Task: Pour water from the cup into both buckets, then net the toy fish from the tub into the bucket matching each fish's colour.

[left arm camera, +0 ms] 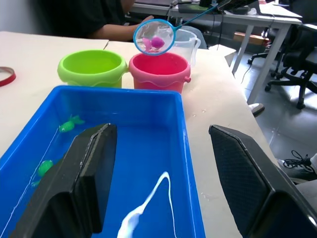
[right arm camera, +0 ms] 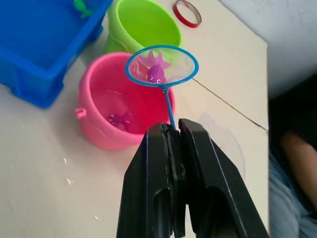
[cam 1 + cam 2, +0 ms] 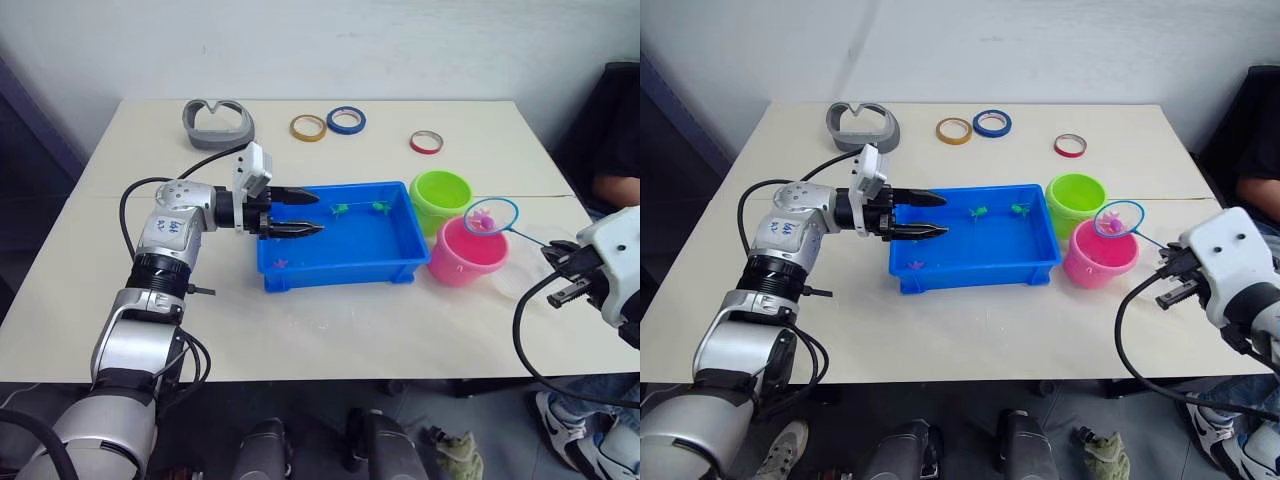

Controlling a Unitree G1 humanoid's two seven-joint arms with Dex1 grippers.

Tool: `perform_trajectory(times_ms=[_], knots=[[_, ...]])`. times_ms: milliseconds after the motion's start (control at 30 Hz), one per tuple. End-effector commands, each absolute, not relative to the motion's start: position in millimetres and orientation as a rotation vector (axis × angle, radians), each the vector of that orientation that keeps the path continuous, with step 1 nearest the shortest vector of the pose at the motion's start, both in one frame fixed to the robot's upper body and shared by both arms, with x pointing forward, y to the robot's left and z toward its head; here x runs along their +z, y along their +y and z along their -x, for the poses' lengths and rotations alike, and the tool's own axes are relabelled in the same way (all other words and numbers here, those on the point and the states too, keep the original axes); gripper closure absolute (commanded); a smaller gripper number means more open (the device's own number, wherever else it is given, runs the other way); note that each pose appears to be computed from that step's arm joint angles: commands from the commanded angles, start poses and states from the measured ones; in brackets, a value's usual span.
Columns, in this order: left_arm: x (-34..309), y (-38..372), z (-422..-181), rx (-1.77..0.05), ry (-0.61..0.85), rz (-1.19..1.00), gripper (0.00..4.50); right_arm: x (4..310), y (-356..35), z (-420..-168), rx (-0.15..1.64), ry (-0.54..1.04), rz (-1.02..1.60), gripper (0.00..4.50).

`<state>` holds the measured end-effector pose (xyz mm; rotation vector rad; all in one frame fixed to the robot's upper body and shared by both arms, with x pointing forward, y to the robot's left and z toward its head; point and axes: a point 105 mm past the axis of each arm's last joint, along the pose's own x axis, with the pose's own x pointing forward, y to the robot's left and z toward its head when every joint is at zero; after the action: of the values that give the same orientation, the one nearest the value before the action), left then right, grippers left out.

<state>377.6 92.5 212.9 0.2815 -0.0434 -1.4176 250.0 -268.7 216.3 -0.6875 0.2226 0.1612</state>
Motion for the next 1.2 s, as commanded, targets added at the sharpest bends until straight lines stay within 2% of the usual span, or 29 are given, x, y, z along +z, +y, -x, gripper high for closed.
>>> perform_trajectory(times_ms=[33,300,567,800,1000,1200], knots=[[221.8,91.1,-378.3,-1.425,-0.072,-0.312,1.22,223.6,-267.1,-252.6,0.130,0.172,0.879,4.50],[220.1,93.7,-379.0,-1.418,-0.070,-0.324,1.22,209.5,-259.2,-250.5,0.225,0.150,1.487,4.50],[220.9,93.0,-378.8,-1.417,-0.078,-0.320,1.22,207.8,-274.2,-252.9,0.152,0.090,1.920,4.50],[220.7,93.3,-378.7,-1.416,-0.077,-0.322,1.22,202.2,-267.3,-247.2,0.177,0.001,2.039,4.50],[220.2,93.3,-378.5,-1.417,-0.076,-0.319,1.22,200.7,-266.8,-242.4,0.187,-0.015,2.056,4.50],[221.3,97.9,-381.1,-1.391,-0.076,-0.319,1.22,213.6,-267.5,-244.9,0.174,0.015,1.878,4.50]])
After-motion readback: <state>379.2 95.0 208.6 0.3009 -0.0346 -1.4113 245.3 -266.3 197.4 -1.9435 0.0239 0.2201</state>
